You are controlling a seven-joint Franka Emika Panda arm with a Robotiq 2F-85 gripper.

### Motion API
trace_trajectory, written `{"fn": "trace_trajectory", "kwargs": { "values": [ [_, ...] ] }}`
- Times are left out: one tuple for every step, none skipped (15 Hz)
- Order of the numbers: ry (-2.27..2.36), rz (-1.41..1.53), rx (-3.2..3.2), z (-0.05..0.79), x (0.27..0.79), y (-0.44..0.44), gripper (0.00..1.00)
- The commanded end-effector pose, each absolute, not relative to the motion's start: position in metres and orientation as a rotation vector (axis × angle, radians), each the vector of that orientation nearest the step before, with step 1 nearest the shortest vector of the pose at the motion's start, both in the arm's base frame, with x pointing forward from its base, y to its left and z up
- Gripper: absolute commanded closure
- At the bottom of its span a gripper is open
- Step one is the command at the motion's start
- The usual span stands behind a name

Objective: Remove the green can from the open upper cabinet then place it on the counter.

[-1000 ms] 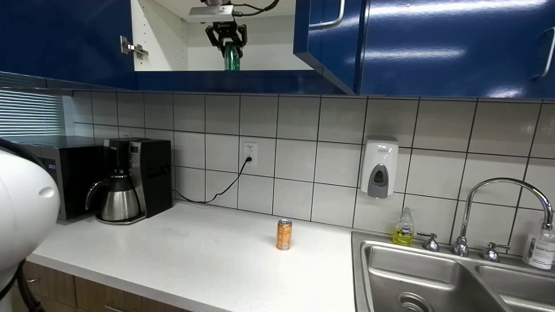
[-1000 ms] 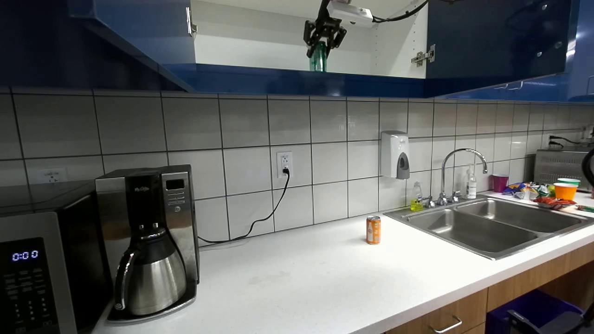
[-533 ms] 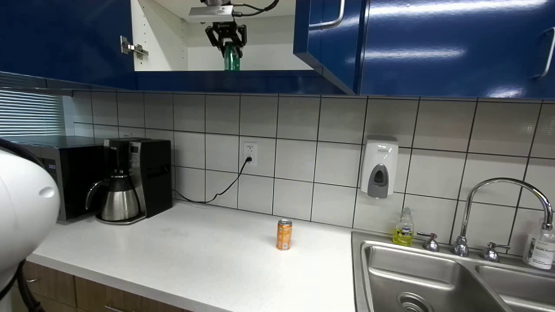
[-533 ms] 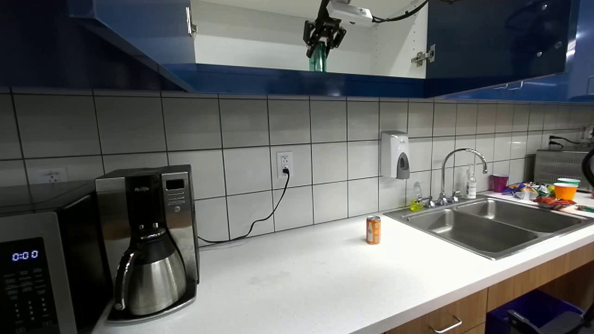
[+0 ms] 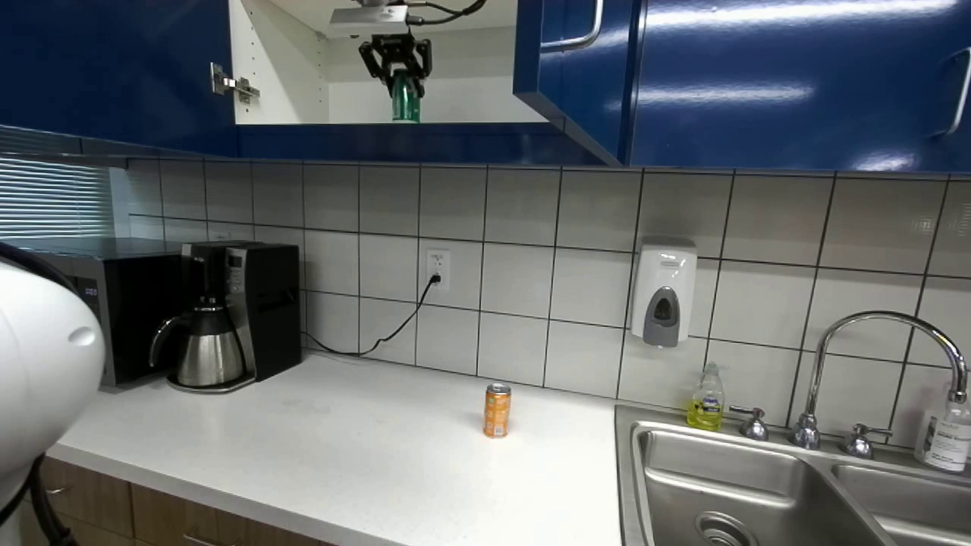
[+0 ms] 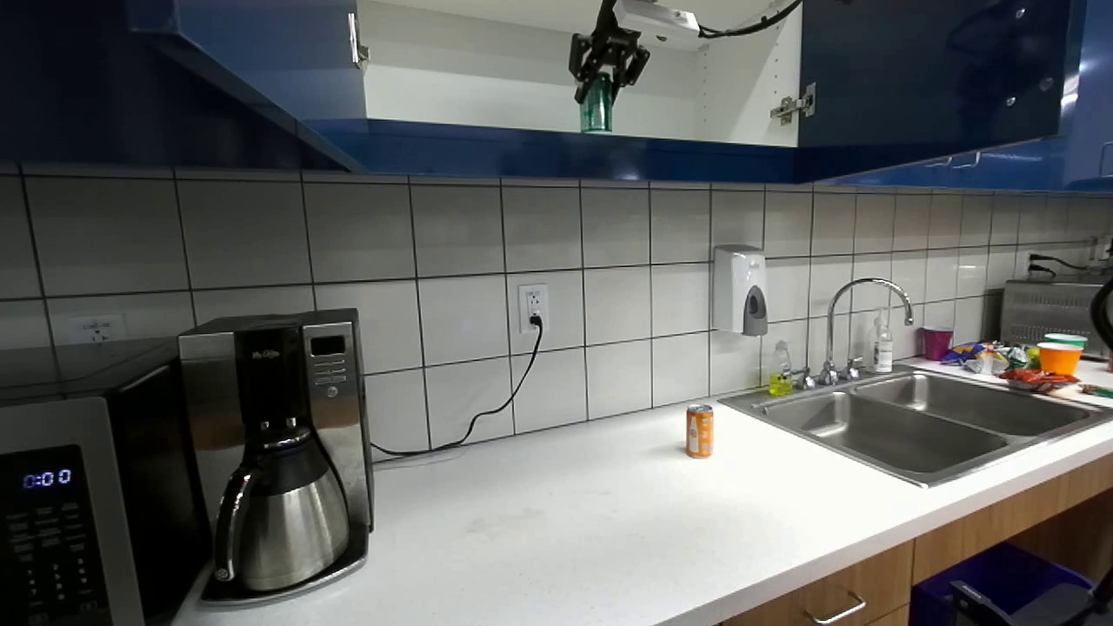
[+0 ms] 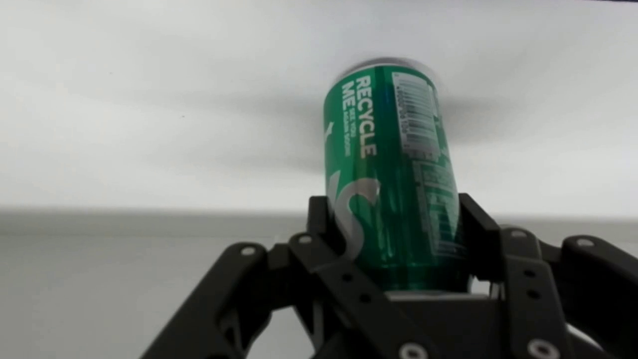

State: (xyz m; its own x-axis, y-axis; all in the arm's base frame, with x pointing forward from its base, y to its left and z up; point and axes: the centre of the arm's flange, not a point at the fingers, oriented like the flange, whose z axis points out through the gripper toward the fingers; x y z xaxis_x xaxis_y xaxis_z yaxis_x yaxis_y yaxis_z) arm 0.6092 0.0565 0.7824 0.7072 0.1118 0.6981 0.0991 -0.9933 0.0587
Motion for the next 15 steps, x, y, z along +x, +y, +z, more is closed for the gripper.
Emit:
{"fn": "trace_trajectory", "kwargs": {
  "values": [
    [0.145, 1.205, 2.869, 0.809, 0.596, 0.056, 0.62],
    [0.146, 1.214, 2.864, 0.813, 0.593, 0.056, 0.62],
    [0.146, 1.223, 2.861, 0.817, 0.59, 0.055, 0.62],
    [0.145, 1.232, 2.858, 0.822, 0.588, 0.055, 0.62],
    [0.144, 1.241, 2.855, 0.825, 0.585, 0.055, 0.62],
    [0.144, 1.247, 2.853, 0.829, 0.583, 0.055, 0.62],
    [0.146, 1.253, 2.85, 0.831, 0.58, 0.056, 0.62],
    [0.148, 1.258, 2.849, 0.833, 0.577, 0.056, 0.62],
    [0.148, 1.263, 2.849, 0.836, 0.572, 0.055, 0.62],
    [0.151, 1.267, 2.849, 0.837, 0.568, 0.055, 0.62],
    [0.156, 1.269, 2.852, 0.838, 0.563, 0.055, 0.62],
    [0.157, 1.271, 2.852, 0.838, 0.558, 0.055, 0.62],
    [0.156, 1.276, 2.851, 0.838, 0.552, 0.054, 0.62],
    [0.162, 1.282, 2.851, 0.839, 0.547, 0.053, 0.62],
    [0.156, 1.289, 2.847, 0.839, 0.54, 0.052, 0.62]
  ]
}}
